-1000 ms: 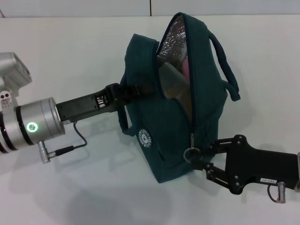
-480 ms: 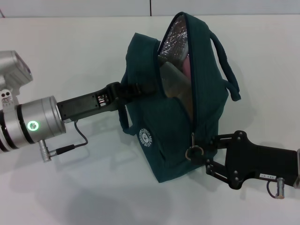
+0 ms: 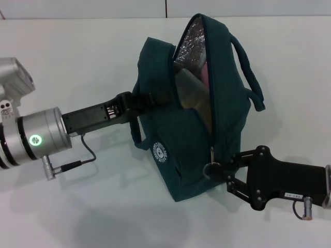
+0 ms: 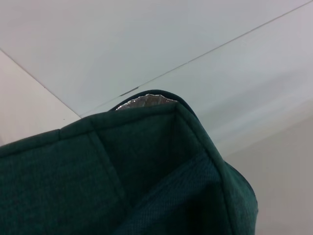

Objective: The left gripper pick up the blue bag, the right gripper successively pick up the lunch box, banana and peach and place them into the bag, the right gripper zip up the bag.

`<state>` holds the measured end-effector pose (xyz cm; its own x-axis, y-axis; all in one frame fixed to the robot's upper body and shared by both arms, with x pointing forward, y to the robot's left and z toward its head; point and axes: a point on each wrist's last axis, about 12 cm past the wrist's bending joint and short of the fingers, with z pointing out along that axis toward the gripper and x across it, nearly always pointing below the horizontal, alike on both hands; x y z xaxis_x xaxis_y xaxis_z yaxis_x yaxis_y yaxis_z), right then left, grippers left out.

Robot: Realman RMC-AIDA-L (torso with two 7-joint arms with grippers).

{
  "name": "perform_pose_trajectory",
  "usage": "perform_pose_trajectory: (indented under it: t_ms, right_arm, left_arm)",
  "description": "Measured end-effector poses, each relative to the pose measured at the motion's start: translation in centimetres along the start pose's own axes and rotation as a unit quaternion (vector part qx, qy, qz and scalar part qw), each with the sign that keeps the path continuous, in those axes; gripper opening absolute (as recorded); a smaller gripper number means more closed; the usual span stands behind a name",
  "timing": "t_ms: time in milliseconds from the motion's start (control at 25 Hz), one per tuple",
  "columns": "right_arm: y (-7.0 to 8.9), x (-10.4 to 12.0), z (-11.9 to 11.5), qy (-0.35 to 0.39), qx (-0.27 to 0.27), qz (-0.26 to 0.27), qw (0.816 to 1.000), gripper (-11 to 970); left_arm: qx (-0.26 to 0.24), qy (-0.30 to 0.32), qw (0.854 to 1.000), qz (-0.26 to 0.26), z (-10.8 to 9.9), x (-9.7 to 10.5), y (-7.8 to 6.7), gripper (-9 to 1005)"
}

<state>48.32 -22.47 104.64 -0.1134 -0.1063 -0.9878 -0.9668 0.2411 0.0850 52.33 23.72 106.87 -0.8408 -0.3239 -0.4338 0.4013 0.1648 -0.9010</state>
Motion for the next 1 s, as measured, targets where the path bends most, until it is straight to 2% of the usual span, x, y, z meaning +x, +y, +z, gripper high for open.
perform_pose_trajectory:
  t_ms: [560,760,1000]
  right_arm:
    - [-0.23,-0.08,0.12,0.002,0.003,-0.009,1.0,133]
    - [-0.28,-0.12,0.14,0.002,0.004,-0.009,1.0,6]
    - [-0.46,-0.31,0.21,0.0,0.004,-0.012,1.0,6]
  left_arm:
    - [0.0,0.0,1.0,0.0,0.0,0.0,0.0,71]
    - [0.001,0.002,1.0,0.009,0.01,0.12,0.01,72]
    - [0.017,-0.007,1.0,0.013,0.08,0.15,-0.24,73]
